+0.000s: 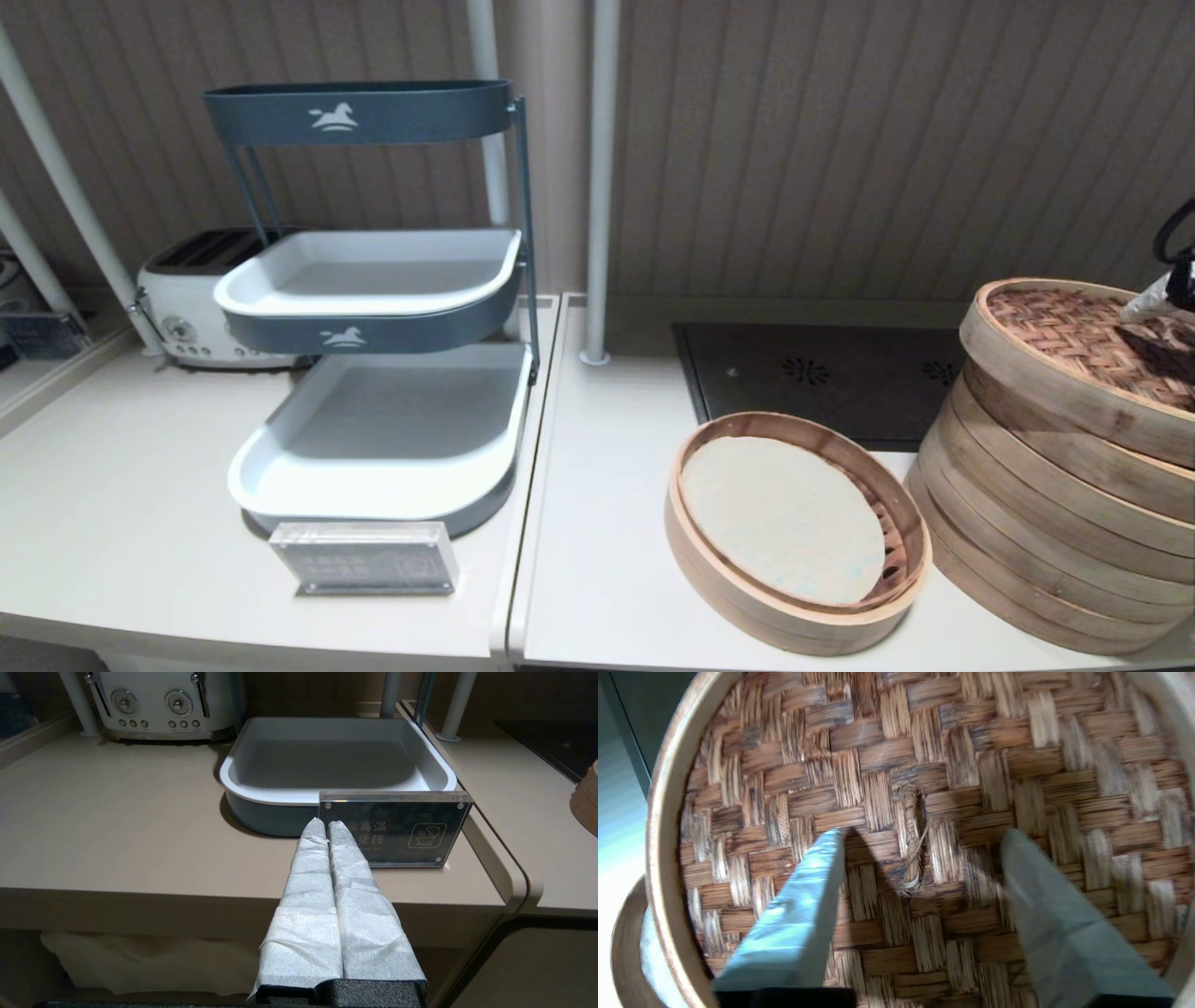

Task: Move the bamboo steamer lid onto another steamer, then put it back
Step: Pick up the steamer

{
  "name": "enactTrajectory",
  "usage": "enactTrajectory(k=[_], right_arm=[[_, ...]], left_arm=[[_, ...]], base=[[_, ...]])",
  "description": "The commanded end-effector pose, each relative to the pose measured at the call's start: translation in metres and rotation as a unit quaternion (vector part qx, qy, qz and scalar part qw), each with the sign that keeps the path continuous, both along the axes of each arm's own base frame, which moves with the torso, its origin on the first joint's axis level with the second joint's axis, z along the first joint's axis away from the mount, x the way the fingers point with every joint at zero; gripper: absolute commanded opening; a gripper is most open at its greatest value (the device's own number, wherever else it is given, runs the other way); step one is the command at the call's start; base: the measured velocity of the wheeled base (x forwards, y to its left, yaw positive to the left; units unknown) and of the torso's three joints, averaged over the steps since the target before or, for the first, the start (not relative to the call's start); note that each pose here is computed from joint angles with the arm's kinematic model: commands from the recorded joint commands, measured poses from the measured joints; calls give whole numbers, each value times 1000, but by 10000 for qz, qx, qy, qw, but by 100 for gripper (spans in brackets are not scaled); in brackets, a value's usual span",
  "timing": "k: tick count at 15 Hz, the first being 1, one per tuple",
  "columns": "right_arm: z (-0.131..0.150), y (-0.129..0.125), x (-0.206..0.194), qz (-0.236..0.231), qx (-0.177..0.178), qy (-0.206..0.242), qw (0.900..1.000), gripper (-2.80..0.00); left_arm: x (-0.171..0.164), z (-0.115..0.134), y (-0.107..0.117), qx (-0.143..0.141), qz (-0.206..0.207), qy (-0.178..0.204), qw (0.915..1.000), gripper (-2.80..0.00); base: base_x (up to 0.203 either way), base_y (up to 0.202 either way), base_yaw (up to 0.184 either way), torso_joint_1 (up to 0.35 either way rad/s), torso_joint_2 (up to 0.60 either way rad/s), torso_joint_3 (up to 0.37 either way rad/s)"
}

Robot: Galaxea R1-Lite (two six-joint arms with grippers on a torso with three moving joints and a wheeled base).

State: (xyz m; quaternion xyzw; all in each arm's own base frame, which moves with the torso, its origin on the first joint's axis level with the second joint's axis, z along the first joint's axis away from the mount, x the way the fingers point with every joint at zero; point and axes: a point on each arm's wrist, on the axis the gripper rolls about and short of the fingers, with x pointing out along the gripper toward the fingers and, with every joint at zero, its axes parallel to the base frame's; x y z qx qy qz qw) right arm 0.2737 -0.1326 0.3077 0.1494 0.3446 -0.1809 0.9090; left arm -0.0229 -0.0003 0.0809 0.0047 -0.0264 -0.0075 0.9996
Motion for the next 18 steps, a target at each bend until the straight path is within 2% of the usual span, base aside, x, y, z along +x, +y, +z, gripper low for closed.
enactTrajectory(k=[1, 6, 7, 18], right_arm=[[-3, 0, 2, 11, 22, 36, 10000, 0], [-3, 0, 1, 2, -3, 31, 10000, 0], [-2, 0, 1, -3, -2, 23, 10000, -280], [-13, 6, 5, 130, 66, 115, 9998, -280]], left_arm=[[2, -8, 0, 1, -1, 133, 9999, -280], [2, -7, 0, 1, -1, 126, 9999, -280], [2, -7, 0, 1, -1, 126, 9999, -280], [2, -7, 0, 1, -1, 126, 9999, -280]], base=[[0, 0, 0, 0, 0, 0], [0, 0, 0, 0, 0, 0], [0, 0, 0, 0, 0, 0], [0, 0, 0, 0, 0, 0]])
